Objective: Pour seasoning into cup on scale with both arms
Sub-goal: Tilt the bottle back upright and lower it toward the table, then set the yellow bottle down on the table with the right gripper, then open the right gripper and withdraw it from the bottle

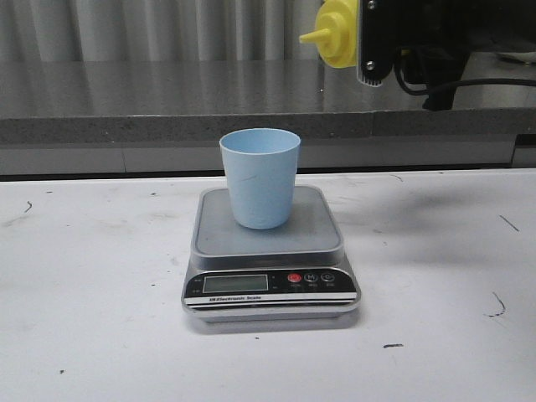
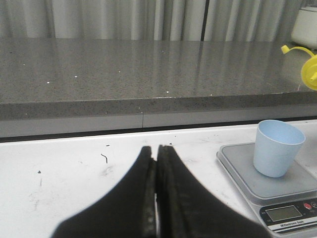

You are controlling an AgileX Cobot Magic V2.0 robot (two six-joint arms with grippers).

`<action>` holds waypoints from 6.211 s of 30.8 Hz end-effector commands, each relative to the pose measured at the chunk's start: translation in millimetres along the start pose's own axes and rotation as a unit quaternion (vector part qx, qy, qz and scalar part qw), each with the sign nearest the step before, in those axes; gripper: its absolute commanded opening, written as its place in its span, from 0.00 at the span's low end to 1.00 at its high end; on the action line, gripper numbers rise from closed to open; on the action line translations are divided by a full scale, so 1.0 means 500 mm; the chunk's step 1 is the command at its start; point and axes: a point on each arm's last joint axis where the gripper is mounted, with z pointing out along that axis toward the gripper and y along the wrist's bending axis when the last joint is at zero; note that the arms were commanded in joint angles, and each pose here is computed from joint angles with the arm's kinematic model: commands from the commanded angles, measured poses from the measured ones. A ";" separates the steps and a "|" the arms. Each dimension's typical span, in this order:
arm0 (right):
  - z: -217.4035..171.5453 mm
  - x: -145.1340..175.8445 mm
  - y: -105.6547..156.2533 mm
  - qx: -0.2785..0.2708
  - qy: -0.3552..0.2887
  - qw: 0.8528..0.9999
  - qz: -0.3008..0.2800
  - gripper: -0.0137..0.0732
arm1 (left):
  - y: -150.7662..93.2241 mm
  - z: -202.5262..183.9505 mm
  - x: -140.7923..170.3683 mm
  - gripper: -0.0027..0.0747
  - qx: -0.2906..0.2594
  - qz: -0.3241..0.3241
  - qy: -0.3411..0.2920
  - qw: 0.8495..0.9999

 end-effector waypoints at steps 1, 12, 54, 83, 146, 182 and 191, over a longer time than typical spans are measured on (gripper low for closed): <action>-0.008 0.012 -0.078 0.093 0.026 0.992 0.077 0.22 | -0.002 -0.013 -0.030 0.01 0.006 -0.010 -0.063 0.998; -0.010 0.021 -0.005 -0.057 0.114 0.812 0.570 0.22 | -0.002 -0.013 -0.030 0.01 0.006 -0.010 -0.063 0.998; -0.087 -0.007 0.113 -0.037 0.065 0.676 0.733 0.22 | -0.002 -0.013 -0.030 0.01 0.006 -0.010 -0.063 0.998; -0.084 -0.011 0.155 -0.081 0.102 0.675 0.726 0.26 | -0.002 -0.013 -0.030 0.01 0.006 -0.010 -0.063 0.998; -0.113 0.001 0.177 -0.115 0.172 0.644 0.736 0.86 | -0.002 -0.013 -0.030 0.01 0.006 -0.010 -0.063 0.998; -0.239 0.017 0.111 -0.177 0.136 0.652 0.725 0.82 | -0.002 -0.013 -0.030 0.01 0.006 -0.010 -0.063 0.998; -0.288 0.016 0.030 -0.188 0.079 0.654 0.729 0.31 | -0.002 -0.013 -0.030 0.01 0.006 -0.010 -0.063 0.998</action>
